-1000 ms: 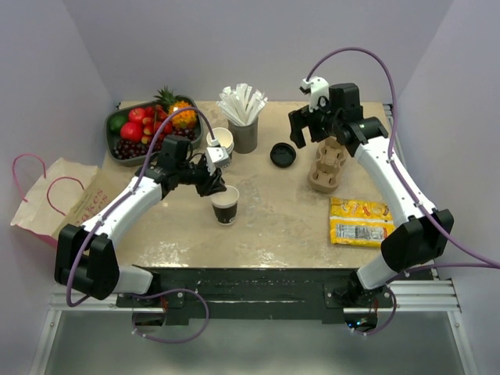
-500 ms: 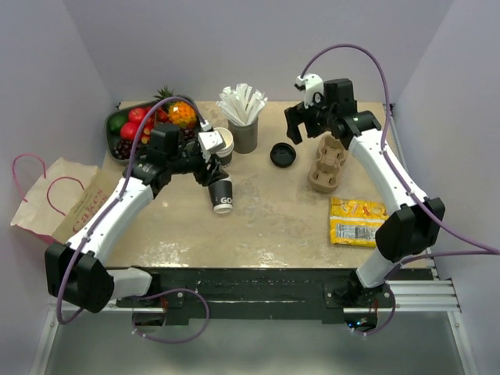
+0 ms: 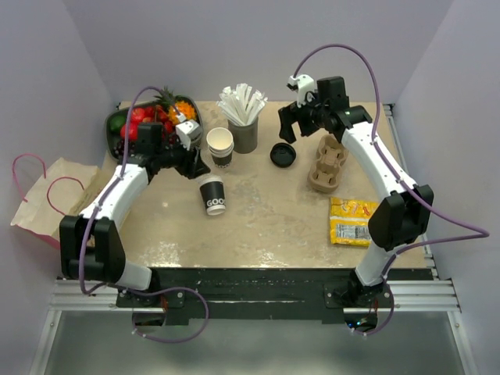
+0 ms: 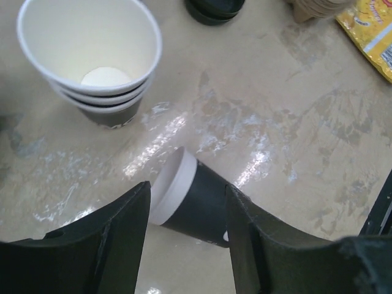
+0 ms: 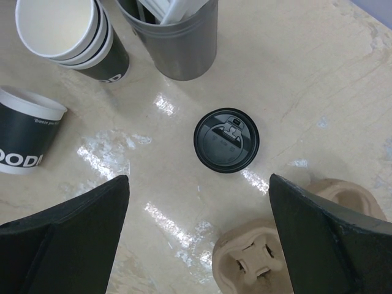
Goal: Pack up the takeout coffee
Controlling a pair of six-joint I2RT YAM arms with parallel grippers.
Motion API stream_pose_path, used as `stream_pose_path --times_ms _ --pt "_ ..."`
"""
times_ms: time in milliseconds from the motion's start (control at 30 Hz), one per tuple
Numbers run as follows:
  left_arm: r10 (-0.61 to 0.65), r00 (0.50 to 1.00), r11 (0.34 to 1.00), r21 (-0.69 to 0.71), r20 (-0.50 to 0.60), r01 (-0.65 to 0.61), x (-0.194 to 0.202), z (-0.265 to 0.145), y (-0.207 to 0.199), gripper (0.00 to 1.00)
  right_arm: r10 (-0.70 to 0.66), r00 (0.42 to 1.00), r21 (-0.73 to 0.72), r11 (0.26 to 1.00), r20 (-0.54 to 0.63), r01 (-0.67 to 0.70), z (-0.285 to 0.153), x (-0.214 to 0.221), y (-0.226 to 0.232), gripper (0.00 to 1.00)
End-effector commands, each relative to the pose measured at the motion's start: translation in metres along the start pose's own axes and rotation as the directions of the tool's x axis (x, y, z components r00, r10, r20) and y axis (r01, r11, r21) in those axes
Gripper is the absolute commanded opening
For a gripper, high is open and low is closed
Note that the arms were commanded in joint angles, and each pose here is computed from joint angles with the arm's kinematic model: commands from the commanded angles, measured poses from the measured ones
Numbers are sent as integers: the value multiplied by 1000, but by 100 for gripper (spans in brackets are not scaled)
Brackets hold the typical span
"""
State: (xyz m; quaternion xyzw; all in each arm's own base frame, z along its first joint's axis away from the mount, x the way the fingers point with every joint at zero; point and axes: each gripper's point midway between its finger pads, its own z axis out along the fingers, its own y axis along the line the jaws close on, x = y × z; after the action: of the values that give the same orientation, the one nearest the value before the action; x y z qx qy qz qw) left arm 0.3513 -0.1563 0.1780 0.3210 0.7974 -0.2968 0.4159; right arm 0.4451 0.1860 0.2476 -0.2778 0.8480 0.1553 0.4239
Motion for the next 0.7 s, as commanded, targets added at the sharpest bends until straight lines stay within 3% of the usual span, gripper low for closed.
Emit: stream_pose_path --times_ms 0,200,433,633,667 --pt "-18 999 995 96 32 15 -14 1 15 56 -33 997 -50 998 64 36 -20 -21 13 99" --pt "-35 996 962 267 -82 55 20 27 17 61 -23 998 -44 999 55 26 -22 -14 14 99" --pt "-41 986 941 326 -162 93 54 42 24 59 -37 998 -13 999 50 38 -28 -12 11 99" --pt "-62 983 907 400 -175 129 65 46 15 37 -43 998 5 999 39 43 -31 -6 8 99" --pt "-63 983 904 407 -174 130 65 46 15 30 -44 998 4 999 33 44 -29 -4 9 99"
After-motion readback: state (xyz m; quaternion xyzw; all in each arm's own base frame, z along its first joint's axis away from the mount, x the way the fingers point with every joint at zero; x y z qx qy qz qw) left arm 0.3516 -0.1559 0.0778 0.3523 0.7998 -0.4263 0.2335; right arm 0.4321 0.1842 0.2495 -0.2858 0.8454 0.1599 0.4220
